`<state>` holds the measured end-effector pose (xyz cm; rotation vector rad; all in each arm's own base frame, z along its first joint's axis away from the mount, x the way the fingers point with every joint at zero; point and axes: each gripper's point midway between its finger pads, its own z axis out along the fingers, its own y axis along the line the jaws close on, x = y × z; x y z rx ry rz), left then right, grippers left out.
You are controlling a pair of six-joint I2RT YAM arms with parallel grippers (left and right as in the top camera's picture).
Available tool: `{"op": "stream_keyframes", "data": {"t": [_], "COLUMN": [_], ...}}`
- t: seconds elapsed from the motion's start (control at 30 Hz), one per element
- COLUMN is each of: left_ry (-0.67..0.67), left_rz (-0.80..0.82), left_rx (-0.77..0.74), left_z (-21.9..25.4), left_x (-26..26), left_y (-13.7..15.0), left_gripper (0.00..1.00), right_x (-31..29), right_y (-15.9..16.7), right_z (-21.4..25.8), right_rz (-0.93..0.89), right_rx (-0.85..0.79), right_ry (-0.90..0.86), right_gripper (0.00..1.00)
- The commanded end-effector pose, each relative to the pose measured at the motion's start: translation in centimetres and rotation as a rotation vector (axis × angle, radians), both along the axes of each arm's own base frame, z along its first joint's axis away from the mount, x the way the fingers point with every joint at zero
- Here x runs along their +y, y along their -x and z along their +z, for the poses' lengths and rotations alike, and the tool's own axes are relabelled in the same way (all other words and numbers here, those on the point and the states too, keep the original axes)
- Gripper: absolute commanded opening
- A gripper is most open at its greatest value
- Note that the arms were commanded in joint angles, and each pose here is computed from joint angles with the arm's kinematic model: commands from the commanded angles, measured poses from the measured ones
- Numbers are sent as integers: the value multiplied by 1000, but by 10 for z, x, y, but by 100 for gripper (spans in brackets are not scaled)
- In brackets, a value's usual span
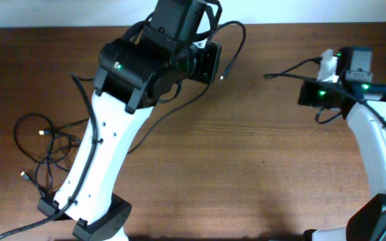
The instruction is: Untangle cables
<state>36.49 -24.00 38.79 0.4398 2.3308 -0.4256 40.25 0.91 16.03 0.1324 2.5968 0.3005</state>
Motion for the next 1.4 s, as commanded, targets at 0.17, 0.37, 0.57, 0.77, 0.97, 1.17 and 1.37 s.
{"op": "stream_keyframes", "data": {"t": [0.17,0.37,0.57,0.77,0.97,1.17,1.37], "left_ry": [-28,-192,-286,-320,-175,-214,-407], "left_rz": [34,138,446,550,620,687,769], "left_rx": [-56,45,219,-274,-568,-490,12], "left_z": [14,-17,-58,37,122,29,-119], "left_x": [14,50,124,130,150,186,246], "left_y": [2,12,5,-35,-50,2,99], "left_gripper": [99,99,99,99,99,99,99], "right_x": [24,26,29,29,29,25,32], "right_y": [5,12,14,12,17,23,16], "right_z": [10,6,4,6,3,-1,4], "right_rz": [62,87,95,101,102,110,119], "right_rx": [-19,6,18,5,29,57,20], "right_ry": [78,114,110,113,113,140,104], "right_gripper": [98,98,98,99,98,98,98]}}
